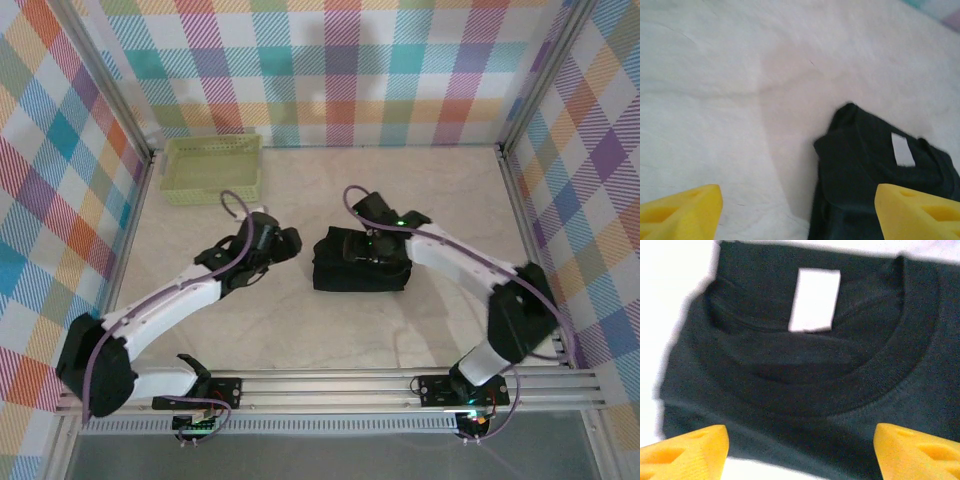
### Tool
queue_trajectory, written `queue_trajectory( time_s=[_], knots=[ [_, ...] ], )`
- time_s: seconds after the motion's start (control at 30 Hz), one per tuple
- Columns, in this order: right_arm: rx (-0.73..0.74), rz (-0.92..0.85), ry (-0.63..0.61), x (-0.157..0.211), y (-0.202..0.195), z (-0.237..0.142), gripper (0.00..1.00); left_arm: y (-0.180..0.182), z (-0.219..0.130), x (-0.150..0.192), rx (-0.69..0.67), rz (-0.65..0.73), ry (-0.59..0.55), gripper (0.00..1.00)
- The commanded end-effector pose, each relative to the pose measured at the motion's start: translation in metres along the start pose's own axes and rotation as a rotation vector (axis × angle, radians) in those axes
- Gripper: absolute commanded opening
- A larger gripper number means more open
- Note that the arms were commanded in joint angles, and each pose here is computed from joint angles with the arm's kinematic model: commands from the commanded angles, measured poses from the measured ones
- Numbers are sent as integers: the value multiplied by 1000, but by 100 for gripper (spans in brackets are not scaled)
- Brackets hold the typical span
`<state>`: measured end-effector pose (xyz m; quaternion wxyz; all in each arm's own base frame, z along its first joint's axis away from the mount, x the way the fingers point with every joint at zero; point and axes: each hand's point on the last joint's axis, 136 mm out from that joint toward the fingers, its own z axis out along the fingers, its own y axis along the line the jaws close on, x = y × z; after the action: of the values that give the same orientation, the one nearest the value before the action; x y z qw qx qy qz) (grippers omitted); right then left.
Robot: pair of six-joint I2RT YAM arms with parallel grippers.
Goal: Fold the inside-out t-shirt
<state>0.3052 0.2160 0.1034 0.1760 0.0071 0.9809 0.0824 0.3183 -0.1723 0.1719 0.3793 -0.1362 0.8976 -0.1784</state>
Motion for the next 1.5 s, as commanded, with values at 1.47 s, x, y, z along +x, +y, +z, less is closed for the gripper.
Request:
queue_trajectory(
  time_s=[1.47],
  knots=[
    [267, 114, -513, -99, -227, -4, 100, 181, 48, -53, -441, 350, -295, 100]
  ],
)
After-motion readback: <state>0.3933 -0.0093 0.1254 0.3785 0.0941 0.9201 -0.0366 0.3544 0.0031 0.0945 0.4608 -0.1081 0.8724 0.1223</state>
